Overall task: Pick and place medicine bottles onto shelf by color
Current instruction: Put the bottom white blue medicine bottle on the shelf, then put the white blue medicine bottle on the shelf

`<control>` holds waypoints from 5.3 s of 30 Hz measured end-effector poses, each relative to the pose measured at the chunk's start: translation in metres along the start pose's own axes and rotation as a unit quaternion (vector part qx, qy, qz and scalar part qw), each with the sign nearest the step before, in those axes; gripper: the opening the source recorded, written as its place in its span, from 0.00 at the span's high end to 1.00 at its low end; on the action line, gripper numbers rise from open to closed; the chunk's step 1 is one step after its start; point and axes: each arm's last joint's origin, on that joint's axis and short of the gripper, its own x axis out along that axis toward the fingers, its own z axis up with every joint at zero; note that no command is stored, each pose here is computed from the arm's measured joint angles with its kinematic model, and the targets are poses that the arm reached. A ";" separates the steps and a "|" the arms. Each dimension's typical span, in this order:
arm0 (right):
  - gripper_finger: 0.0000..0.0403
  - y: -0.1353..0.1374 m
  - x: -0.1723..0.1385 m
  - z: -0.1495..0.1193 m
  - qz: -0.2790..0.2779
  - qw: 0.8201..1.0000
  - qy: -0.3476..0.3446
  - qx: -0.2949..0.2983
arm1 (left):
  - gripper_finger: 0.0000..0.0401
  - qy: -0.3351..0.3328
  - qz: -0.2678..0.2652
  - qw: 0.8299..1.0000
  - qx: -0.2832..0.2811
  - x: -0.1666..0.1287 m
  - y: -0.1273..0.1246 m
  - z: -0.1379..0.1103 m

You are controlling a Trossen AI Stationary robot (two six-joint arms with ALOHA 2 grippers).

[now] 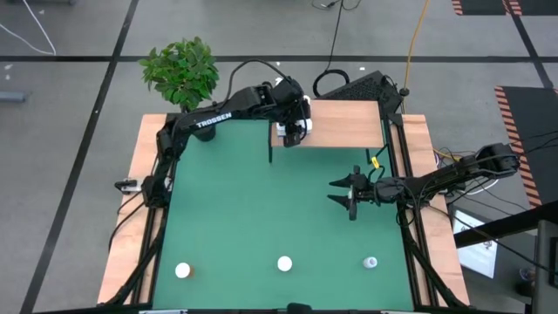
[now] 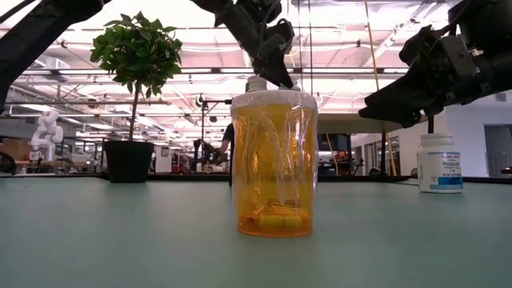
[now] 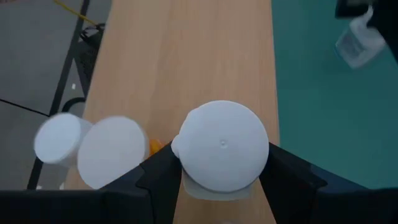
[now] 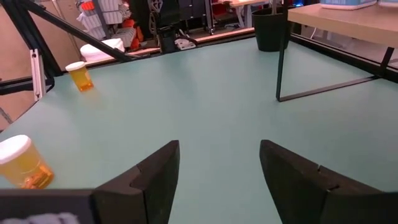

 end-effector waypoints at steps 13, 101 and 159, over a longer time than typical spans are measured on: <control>0.47 0.000 0.000 0.000 0.000 1.000 0.000 0.001 | 0.51 -0.001 0.000 1.000 -0.001 0.000 -0.001 0.000; 0.35 -0.001 -0.014 0.081 0.013 0.902 0.420 -0.095 | 0.57 -0.068 -0.048 0.990 -0.110 -0.004 -0.207 -0.113; 0.35 -0.006 0.014 0.082 -0.140 0.758 0.633 -0.074 | 0.28 -0.135 -0.015 0.985 -0.111 0.054 -0.222 -0.153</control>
